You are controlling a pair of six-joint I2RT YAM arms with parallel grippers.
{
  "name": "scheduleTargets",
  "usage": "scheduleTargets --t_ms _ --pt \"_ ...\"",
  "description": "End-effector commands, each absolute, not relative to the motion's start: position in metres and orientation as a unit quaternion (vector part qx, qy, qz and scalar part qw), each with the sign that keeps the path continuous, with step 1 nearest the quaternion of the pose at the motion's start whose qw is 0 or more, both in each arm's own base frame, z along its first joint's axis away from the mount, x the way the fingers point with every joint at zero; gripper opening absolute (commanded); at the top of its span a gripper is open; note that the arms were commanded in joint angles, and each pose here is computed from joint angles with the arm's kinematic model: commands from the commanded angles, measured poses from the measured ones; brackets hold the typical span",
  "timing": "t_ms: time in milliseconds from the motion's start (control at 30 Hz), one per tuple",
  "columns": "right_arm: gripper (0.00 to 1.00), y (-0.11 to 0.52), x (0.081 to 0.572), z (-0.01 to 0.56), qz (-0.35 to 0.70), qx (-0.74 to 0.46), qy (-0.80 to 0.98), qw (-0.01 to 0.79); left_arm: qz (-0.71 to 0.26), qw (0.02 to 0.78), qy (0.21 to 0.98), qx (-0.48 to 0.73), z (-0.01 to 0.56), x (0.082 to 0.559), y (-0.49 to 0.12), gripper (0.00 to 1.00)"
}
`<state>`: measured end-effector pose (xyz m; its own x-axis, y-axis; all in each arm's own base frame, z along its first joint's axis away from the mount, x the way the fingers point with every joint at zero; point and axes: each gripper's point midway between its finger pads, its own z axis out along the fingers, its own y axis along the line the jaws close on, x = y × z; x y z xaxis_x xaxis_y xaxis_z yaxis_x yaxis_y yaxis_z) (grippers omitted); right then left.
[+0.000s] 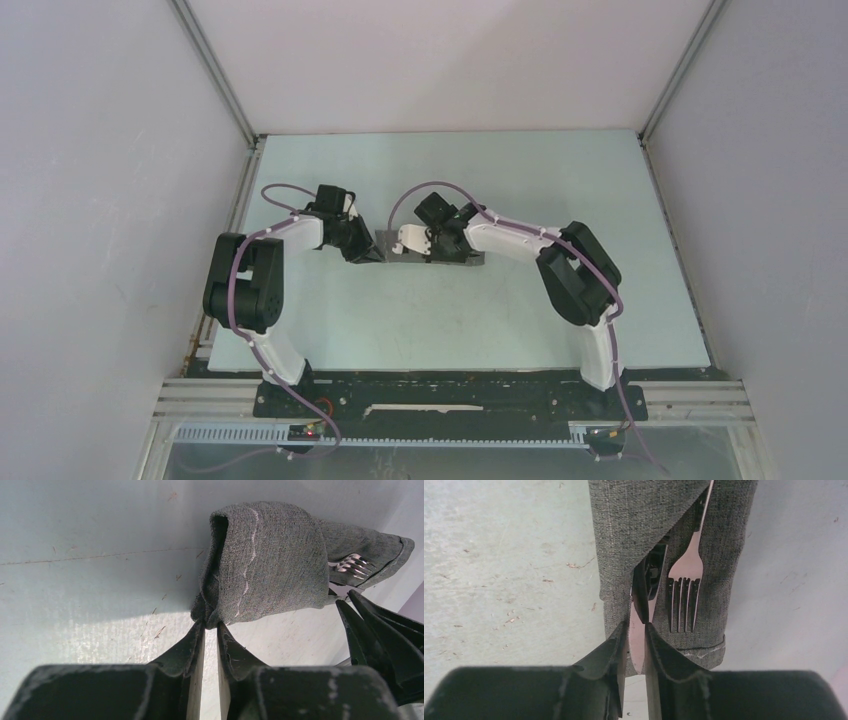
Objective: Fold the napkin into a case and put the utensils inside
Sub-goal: Insert the fork into the folded napkin, then reset both arms
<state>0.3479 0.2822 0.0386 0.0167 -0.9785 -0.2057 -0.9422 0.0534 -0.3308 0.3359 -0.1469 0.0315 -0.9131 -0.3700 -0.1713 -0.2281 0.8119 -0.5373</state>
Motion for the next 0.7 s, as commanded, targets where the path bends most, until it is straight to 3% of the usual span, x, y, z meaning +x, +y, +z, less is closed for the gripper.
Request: scheduleTargets --t_ms 0,33,67,100,267,400,500,667 --pt "0.31 0.292 0.367 0.094 -0.028 -0.619 0.735 0.275 -0.275 0.168 0.935 -0.146 0.051 0.342 -0.146 0.21" --pt "0.38 0.290 0.367 0.105 -0.015 -0.599 0.748 0.285 -0.273 0.171 0.935 -0.146 0.053 0.340 -0.145 0.24" --pt "0.79 0.286 0.364 0.124 -0.001 -0.579 0.756 0.304 -0.273 0.176 0.935 -0.145 0.059 0.339 -0.144 0.27" --pt "0.97 0.280 0.359 0.136 0.008 -0.561 0.765 0.316 -0.275 0.187 0.932 -0.142 0.068 0.337 -0.143 0.32" --pt "1.00 0.244 0.315 0.211 0.038 -0.487 0.784 0.384 -0.261 0.262 0.920 -0.127 0.129 0.324 -0.127 0.54" --pt "1.00 0.208 0.290 0.298 0.045 -0.341 0.807 0.479 -0.257 0.388 0.880 -0.100 0.220 0.316 -0.113 0.67" --pt "1.00 0.184 0.252 0.359 0.105 -0.251 0.804 0.529 -0.286 0.494 0.819 -0.056 0.314 0.301 -0.115 0.74" --pt "1.00 0.148 0.170 0.454 0.241 -0.234 0.702 0.628 -0.323 0.644 0.694 0.016 0.451 0.247 -0.117 0.79"
